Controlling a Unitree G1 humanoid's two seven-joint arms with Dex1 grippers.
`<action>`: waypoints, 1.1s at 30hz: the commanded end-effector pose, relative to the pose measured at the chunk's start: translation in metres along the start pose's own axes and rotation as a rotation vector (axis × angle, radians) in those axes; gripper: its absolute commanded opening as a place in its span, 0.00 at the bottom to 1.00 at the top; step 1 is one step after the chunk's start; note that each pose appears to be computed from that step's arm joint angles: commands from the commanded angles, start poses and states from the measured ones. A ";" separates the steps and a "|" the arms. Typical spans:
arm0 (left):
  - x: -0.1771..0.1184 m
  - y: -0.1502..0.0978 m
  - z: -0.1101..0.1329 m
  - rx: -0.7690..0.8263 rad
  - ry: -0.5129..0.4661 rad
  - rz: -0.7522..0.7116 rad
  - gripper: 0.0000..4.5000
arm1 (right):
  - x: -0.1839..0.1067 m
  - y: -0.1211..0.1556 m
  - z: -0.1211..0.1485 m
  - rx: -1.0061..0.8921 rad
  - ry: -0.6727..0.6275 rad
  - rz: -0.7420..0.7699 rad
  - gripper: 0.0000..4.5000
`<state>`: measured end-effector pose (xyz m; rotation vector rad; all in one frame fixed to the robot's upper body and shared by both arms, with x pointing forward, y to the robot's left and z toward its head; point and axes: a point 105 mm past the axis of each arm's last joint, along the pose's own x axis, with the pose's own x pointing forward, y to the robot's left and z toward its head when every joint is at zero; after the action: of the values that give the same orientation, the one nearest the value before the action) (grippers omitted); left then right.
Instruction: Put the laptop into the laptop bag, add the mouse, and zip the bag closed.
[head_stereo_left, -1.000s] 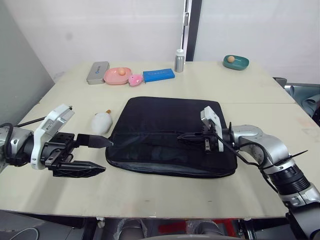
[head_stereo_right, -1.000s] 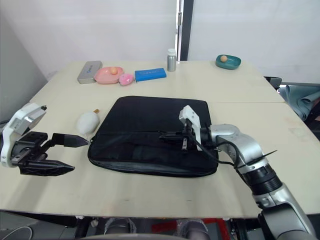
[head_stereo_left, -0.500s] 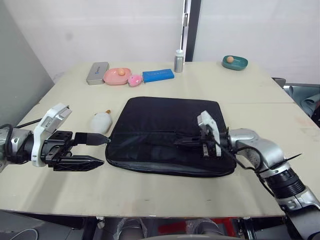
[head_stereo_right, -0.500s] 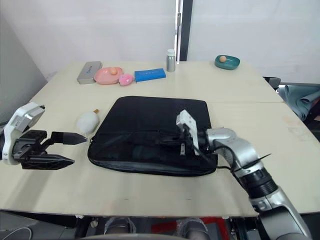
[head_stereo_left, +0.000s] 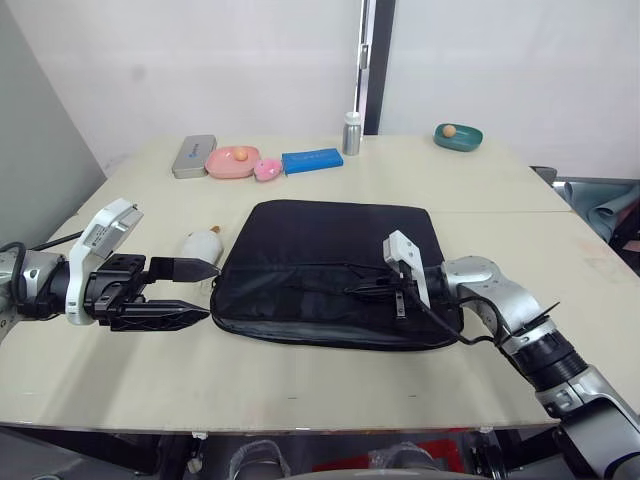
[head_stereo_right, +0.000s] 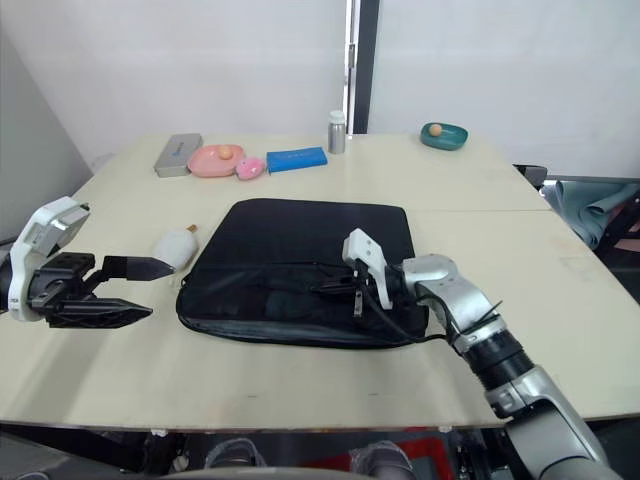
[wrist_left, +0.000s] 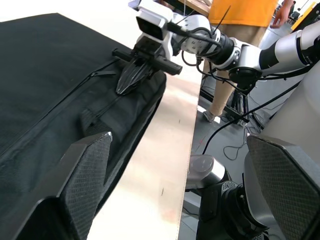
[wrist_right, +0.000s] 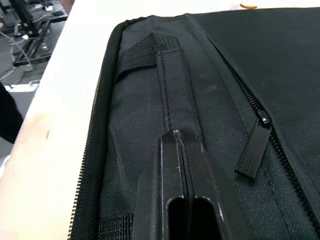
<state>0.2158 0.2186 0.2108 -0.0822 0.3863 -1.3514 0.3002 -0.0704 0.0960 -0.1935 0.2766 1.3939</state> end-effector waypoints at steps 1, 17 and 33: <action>-0.003 -0.002 0.002 0.006 0.011 0.015 1.00 | -0.009 -0.003 -0.047 0.173 0.111 -0.045 0.00; -0.002 0.005 0.000 -0.017 -0.027 0.026 1.00 | -0.020 0.007 -0.003 0.117 0.006 0.054 0.00; 0.001 0.006 -0.002 -0.027 -0.032 0.012 1.00 | -0.034 0.018 0.007 0.004 0.097 0.047 0.00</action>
<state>0.2212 0.2208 0.2012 -0.1343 0.4015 -1.3129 0.2747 -0.0954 0.1204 -0.1978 0.3499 1.4524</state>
